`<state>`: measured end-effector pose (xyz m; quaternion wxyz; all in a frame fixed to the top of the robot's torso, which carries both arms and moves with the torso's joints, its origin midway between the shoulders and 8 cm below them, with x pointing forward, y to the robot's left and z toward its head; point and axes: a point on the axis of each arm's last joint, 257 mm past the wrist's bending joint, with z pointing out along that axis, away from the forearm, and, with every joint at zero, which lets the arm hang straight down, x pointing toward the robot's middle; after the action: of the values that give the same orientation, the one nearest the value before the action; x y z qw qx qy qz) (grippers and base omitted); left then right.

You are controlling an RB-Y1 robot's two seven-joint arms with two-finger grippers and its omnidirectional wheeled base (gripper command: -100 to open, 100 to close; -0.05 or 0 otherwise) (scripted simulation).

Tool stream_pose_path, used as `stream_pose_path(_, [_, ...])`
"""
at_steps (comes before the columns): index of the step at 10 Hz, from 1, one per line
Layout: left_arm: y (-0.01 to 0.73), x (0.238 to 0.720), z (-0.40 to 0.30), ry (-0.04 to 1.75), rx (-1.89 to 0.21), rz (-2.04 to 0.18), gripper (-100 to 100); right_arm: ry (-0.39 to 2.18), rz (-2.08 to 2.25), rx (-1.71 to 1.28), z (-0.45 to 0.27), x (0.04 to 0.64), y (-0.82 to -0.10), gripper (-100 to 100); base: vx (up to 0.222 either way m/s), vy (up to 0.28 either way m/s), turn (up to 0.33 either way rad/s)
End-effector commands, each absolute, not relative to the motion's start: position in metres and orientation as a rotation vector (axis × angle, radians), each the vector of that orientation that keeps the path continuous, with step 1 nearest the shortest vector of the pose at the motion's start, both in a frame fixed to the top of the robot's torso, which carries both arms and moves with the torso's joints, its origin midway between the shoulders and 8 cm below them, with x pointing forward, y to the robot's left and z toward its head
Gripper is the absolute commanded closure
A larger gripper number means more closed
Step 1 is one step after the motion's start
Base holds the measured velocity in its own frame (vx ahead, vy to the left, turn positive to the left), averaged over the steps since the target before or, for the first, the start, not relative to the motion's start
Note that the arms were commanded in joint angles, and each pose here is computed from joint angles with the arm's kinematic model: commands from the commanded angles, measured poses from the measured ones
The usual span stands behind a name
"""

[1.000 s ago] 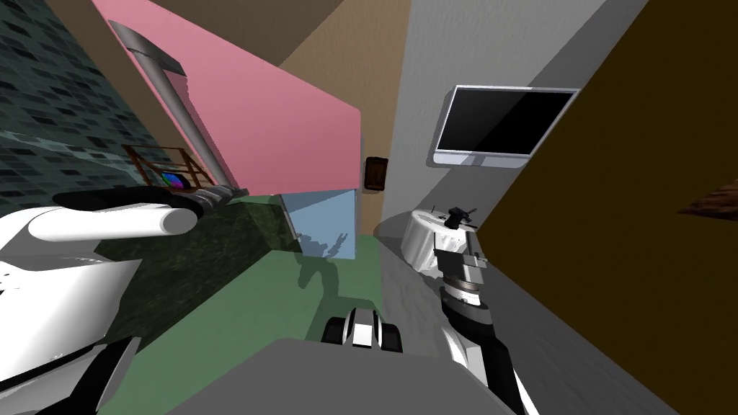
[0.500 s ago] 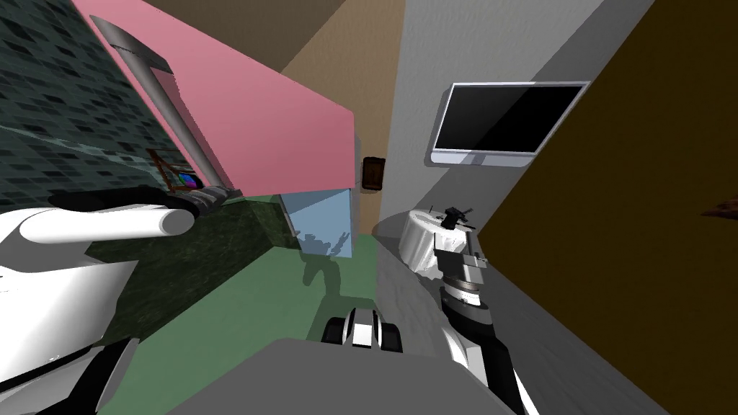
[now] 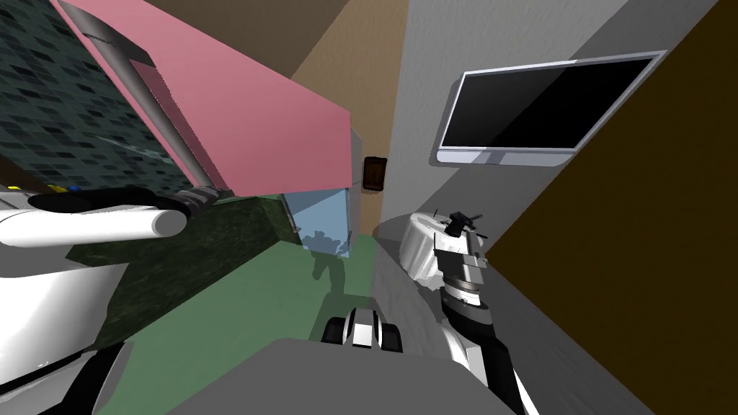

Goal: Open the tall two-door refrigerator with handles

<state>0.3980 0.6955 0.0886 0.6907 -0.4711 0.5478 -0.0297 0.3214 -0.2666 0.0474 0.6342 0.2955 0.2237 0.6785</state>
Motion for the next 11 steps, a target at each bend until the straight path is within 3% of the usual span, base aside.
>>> stream_pose_path(1, [0.703,0.388,0.092,1.203,-1.067,-0.044,100,0.511,1.551,0.676,0.047,0.321,-0.267,0,0.072,-0.291,0.203])
stream_pose_path(5, [0.711,0.378,0.093,1.185,-1.082,-0.021,100,0.511,1.551,0.676,0.047,0.321,-0.267,0,0.064,-0.254,0.158])
stream_pose_path(6, [0.709,0.372,0.101,1.186,-1.087,-0.019,-100,0.511,1.551,0.676,0.047,0.321,-0.267,0,0.025,-0.093,0.031])
stream_pose_path(11, [0.703,0.359,0.128,1.185,-1.089,-0.019,-100,0.512,1.551,0.675,0.047,0.321,-0.267,0,0.028,0.045,-0.003])
